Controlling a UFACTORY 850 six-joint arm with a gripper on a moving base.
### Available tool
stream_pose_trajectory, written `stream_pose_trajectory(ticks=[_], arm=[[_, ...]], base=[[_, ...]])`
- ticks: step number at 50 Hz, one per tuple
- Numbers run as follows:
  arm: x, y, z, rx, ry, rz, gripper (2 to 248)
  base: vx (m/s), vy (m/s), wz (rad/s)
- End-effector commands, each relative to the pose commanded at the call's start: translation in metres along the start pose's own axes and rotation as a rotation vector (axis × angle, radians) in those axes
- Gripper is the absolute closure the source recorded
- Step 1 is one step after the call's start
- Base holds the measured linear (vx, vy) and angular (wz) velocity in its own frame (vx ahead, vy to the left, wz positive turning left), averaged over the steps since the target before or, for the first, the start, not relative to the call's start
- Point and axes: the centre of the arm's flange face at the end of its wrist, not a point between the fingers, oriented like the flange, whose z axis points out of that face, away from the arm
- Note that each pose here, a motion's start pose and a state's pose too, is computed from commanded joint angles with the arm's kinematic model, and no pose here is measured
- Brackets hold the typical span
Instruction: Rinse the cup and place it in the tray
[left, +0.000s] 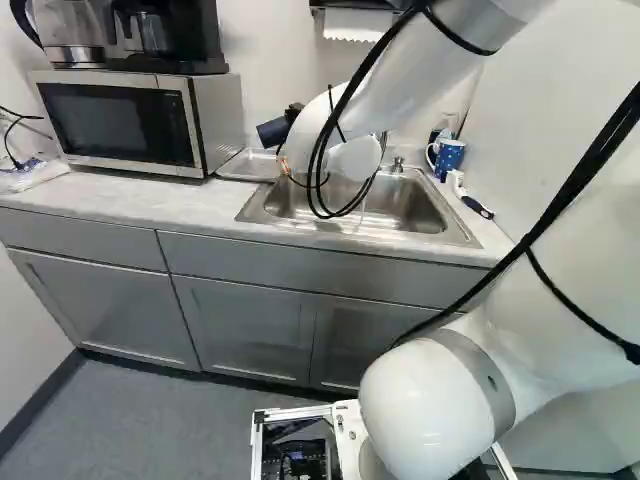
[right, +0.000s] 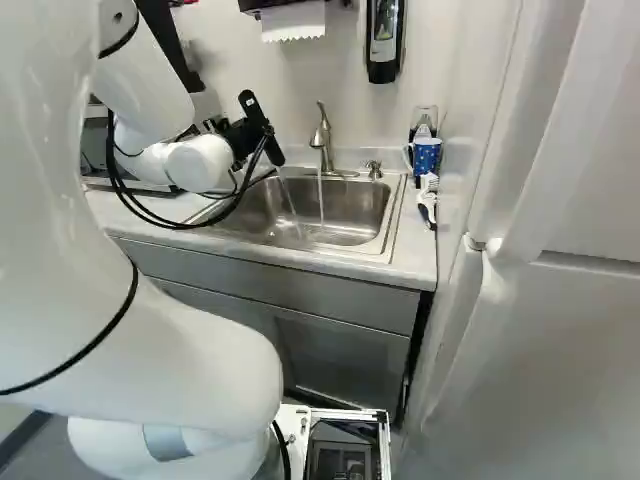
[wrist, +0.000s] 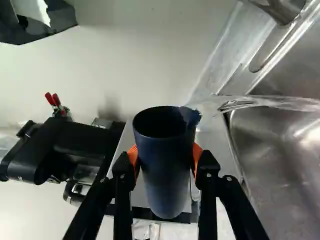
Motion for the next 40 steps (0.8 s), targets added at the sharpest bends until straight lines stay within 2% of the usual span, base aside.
stream_pose_trajectory(ticks=[40], arm=[[0.0,0.0,0.0,0.0,0.0,0.42,128]], base=[[0.0,0.0,0.0]])
